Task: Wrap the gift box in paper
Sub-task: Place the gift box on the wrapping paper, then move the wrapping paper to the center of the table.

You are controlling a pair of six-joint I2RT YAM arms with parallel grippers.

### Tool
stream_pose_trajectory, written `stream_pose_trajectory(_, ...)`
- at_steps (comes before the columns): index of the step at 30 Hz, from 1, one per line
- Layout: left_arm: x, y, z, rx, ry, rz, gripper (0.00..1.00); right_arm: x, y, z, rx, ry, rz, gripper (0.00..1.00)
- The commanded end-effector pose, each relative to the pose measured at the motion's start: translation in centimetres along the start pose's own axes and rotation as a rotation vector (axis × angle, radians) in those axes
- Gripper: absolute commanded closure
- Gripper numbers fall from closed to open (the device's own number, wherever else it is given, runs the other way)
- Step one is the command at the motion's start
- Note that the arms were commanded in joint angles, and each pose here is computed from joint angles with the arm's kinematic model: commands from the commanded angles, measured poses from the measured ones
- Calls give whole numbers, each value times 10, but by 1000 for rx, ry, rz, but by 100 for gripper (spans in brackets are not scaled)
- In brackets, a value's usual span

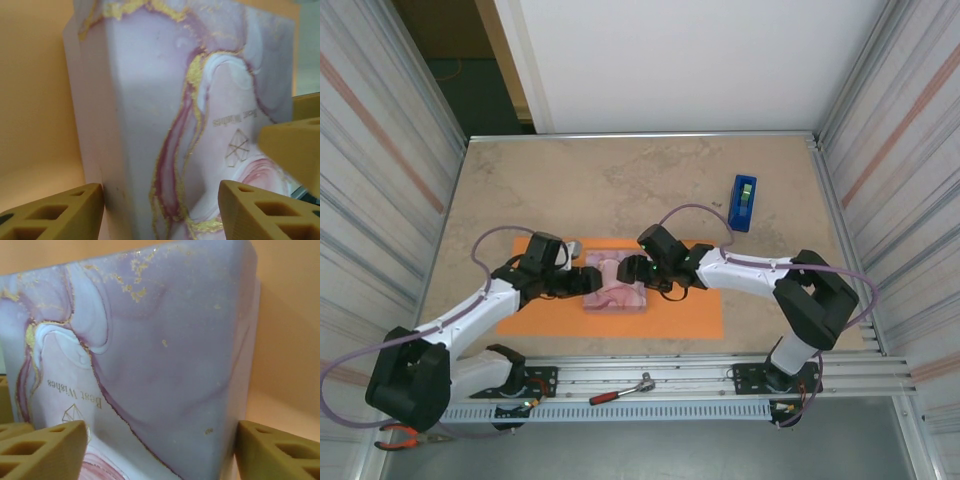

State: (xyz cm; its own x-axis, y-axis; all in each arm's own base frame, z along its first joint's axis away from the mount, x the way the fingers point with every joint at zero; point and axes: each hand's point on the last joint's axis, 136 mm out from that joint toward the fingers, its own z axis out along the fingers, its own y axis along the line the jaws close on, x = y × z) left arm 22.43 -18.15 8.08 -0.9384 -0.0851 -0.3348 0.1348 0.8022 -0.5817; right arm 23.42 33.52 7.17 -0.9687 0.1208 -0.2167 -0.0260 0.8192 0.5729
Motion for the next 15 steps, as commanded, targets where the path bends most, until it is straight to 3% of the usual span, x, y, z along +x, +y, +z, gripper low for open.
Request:
stream_pose_trajectory(1, -23, -19, -7, 40, -72, 58, 34, -3, 0, -7, -31, 4, 1, 16)
stream_pose_trajectory(5, -39, -12, -22, -17, -120, 58, 28, -19, -14, -33, -25, -50, 8, 14)
stream_pose_trajectory(10, -62, 14, -30, -51, -205, -60, 27, -38, -55, -49, 10, -103, 94, 18)
stream_pose_trajectory(12, -70, 28, -27, -66, -229, -136, 30, -43, -70, -47, 18, -102, 127, 23)
stream_pose_trajectory(15, -80, 43, -17, -59, -253, -225, 39, -50, -87, -38, 27, -91, 156, 38)
